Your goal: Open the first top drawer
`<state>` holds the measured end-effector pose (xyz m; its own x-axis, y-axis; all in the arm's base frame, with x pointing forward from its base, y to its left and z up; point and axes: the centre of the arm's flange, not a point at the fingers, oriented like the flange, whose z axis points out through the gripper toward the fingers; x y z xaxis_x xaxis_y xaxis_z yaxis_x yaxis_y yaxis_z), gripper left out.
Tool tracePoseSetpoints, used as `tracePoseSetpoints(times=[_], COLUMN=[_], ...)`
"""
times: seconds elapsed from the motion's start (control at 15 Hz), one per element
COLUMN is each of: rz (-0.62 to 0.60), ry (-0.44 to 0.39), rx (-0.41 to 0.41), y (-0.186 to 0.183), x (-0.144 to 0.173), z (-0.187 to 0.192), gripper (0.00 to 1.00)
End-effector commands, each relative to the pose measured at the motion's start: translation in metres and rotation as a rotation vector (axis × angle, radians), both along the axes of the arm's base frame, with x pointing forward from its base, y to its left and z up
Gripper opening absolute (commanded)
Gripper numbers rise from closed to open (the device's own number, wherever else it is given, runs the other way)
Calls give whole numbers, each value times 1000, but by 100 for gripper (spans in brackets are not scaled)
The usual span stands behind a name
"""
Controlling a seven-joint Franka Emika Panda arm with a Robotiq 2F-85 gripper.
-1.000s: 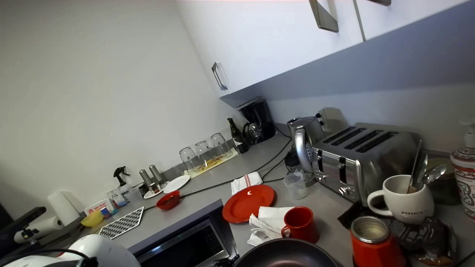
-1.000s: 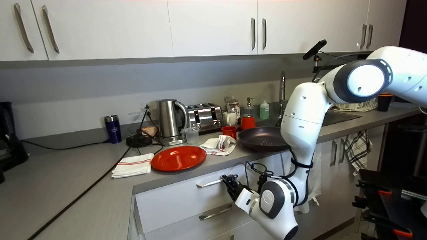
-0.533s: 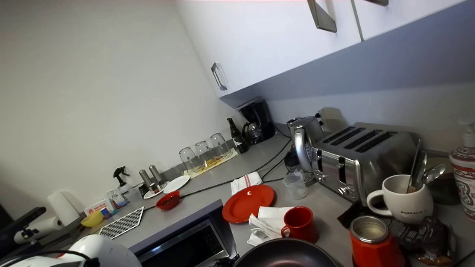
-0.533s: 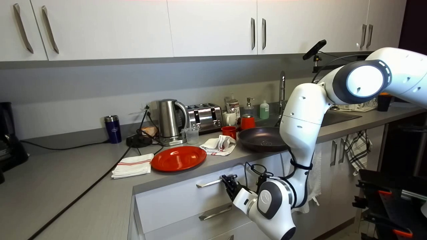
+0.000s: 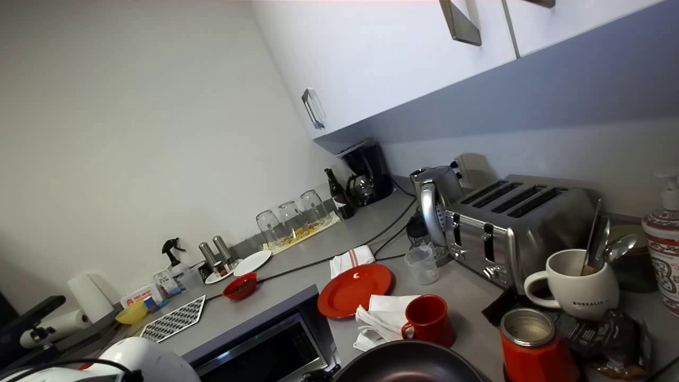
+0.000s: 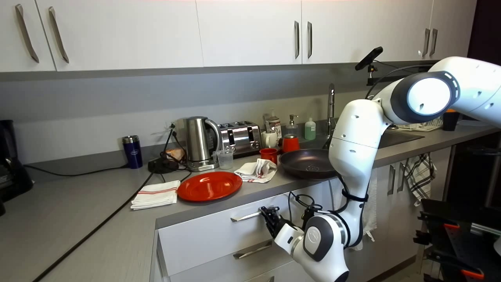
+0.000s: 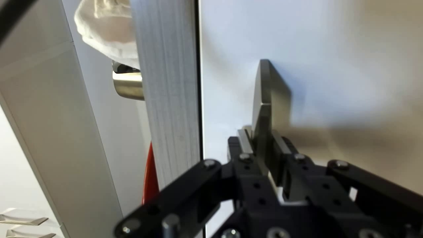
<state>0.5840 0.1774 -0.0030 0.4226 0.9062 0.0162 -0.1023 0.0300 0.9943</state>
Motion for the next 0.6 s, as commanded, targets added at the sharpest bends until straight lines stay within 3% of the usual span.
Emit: tracePoseSetpoints(times=[0.0,0.53], rz=[118,150], ry=[64,50], rx=[24,34], y=[49,50], x=[-50,-51], z=[-26,-21], gripper=[7,7])
